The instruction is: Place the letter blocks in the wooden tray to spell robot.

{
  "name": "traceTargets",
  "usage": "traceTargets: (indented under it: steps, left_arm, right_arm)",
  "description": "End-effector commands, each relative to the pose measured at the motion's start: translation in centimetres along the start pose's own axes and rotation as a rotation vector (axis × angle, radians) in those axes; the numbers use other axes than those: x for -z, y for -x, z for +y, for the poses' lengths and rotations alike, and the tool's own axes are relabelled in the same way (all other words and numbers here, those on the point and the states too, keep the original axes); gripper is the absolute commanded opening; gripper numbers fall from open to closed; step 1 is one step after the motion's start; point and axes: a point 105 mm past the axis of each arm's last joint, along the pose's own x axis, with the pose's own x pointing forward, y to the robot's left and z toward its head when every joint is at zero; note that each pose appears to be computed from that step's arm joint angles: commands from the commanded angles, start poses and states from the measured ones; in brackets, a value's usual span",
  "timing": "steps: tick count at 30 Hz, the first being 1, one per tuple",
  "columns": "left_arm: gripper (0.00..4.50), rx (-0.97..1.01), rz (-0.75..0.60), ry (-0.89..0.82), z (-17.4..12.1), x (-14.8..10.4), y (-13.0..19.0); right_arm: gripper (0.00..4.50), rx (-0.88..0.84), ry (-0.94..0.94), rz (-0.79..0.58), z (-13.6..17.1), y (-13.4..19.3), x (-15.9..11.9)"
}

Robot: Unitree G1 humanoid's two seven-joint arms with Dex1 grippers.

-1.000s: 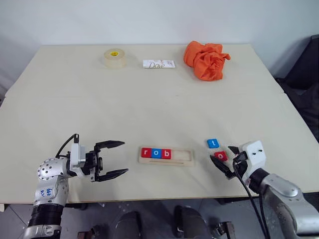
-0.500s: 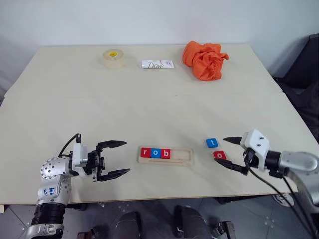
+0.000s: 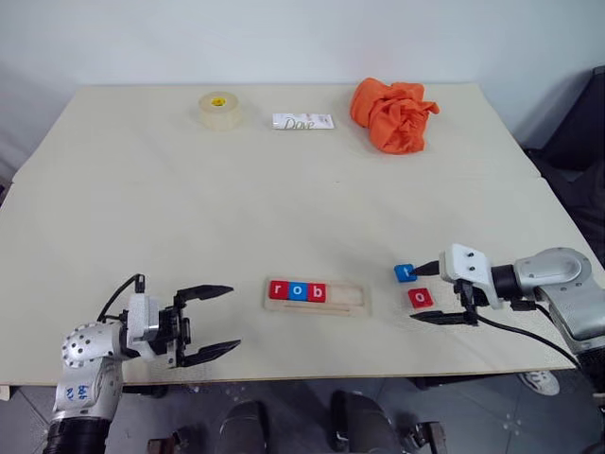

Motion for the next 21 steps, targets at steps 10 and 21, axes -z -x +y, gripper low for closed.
traceTargets:
  steps: [10,21]
  left_arm:
    - [4.50,-0.025,-0.020,-0.031,-0.1,-1.1,0.0]
    - [4.50,-0.023,-0.018,-0.034,0.3,-1.2,-0.1]
  right_arm:
    - [4.48,-0.021,0.041,0.012,0.5,0.8,-0.2]
    - [4.48,-0.021,0.022,0.040,0.4,0.4,0.8]
